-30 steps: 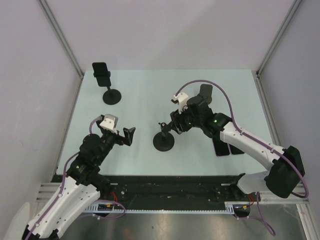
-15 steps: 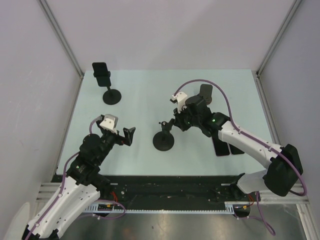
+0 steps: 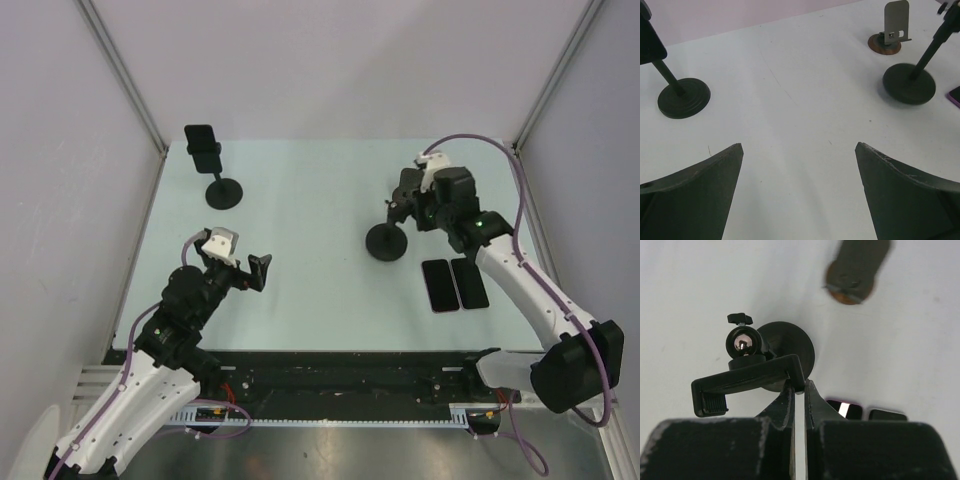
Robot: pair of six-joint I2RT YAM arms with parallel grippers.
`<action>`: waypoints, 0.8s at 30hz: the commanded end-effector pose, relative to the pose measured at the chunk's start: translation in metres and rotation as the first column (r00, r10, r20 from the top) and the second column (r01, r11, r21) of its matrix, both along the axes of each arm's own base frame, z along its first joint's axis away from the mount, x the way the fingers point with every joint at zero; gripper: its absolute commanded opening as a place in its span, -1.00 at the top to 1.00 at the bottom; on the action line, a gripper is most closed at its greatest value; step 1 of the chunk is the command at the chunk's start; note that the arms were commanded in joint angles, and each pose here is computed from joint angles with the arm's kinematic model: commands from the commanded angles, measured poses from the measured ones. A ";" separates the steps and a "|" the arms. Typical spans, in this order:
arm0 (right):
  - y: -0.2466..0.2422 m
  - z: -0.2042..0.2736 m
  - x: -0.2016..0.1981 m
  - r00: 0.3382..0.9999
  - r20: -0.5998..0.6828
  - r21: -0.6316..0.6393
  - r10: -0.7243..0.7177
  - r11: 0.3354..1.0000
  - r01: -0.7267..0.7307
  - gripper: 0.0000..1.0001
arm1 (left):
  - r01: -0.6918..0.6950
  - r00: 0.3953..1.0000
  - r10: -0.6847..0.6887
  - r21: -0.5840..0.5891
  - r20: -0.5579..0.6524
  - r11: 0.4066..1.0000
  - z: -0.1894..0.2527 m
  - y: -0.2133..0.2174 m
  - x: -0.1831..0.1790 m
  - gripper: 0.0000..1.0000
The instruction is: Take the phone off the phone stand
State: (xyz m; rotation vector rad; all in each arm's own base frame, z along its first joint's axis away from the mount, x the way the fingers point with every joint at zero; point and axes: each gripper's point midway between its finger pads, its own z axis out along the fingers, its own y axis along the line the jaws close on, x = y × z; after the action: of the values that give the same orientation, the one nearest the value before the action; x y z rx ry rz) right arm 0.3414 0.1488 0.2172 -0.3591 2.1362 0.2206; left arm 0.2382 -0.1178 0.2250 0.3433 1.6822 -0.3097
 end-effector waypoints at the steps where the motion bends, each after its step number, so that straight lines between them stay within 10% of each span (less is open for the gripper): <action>1: -0.061 0.077 0.034 0.959 0.183 0.098 -0.218 0.974 0.203 1.00 | -0.024 0.999 0.024 0.012 0.028 1.000 0.007 0.004 0.004 -1.00; 24: -0.196 0.075 0.168 0.849 0.224 0.088 -0.479 0.877 0.472 1.00 | -0.116 0.993 0.116 0.090 0.000 0.989 -0.006 0.021 0.018 -0.99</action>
State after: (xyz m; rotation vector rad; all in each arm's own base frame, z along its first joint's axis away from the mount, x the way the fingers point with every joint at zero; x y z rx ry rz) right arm 0.4644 -0.0469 0.2095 0.1932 2.1855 -0.1126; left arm 0.2513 -0.1026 0.2098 0.3193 1.7421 -0.1885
